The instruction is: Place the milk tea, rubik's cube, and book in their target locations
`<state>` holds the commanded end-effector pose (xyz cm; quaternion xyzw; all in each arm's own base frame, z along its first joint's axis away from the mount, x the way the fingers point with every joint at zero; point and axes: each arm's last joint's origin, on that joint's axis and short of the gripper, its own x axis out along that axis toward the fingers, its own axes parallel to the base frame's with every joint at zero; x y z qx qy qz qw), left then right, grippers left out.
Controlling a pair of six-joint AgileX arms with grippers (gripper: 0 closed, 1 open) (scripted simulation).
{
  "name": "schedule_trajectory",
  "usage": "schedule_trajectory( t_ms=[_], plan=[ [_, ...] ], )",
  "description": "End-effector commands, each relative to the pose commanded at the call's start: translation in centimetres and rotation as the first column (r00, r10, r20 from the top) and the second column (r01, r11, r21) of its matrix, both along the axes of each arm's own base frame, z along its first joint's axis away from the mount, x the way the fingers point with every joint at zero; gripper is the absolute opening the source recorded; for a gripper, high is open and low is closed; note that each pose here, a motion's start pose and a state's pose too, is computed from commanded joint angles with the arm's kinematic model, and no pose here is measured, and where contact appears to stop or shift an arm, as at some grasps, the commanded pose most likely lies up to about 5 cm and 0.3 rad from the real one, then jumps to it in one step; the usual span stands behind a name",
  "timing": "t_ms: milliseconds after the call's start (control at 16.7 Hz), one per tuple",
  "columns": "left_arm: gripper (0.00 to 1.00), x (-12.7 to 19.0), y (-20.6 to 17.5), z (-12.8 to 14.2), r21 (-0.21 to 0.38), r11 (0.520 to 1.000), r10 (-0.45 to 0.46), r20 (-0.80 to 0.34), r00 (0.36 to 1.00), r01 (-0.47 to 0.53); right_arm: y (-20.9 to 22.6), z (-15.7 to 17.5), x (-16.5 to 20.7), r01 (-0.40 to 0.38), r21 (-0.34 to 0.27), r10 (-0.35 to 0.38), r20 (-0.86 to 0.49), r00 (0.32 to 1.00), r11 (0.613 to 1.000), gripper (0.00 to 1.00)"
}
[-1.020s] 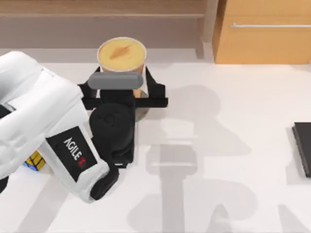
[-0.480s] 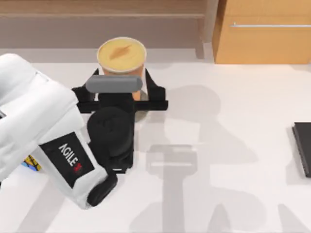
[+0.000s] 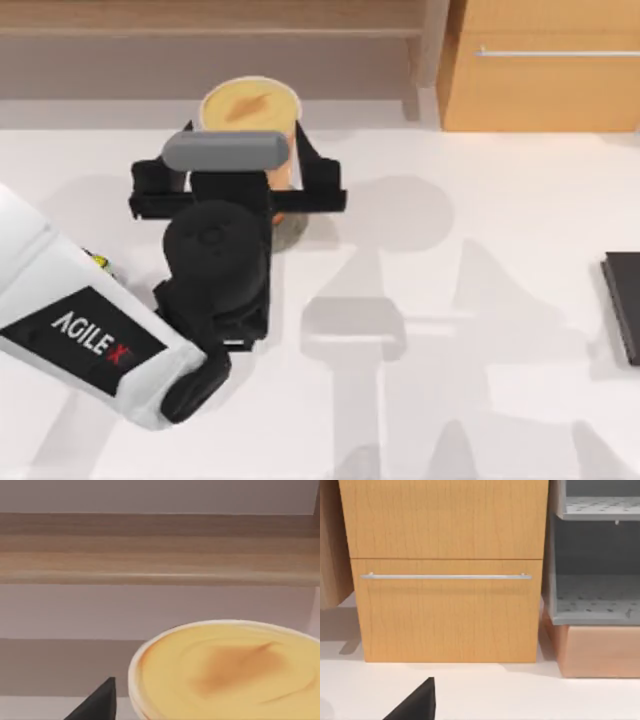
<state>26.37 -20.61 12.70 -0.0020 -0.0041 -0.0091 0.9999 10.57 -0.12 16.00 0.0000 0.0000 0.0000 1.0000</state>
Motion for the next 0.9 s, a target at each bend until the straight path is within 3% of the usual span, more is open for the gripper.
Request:
schedule_trajectory(
  t_ms=[300,540,720,900],
  plan=[
    [1.0,0.4,0.0,0.3,-0.007,1.0,0.005,0.007,1.0,-0.005,0.0,0.0,0.0,0.0,0.0,0.0,0.0,1.0,1.0,1.0],
    [1.0,3.6,0.4,3.4,-0.015,1.0,0.026,0.028,0.999,-0.026,0.0,0.0,0.0,0.0,0.0,0.0,0.0,1.0,1.0,1.0],
    [1.0,7.3,1.7,6.3,0.028,0.998,0.051,-0.008,0.999,-0.051,0.0,0.0,0.0,0.0,0.0,0.0,0.0,1.0,1.0,1.0],
    [1.0,10.9,4.2,8.6,0.122,0.991,0.072,-0.128,0.989,-0.057,0.0,0.0,0.0,0.0,0.0,0.0,0.0,1.0,1.0,1.0]
  ],
)
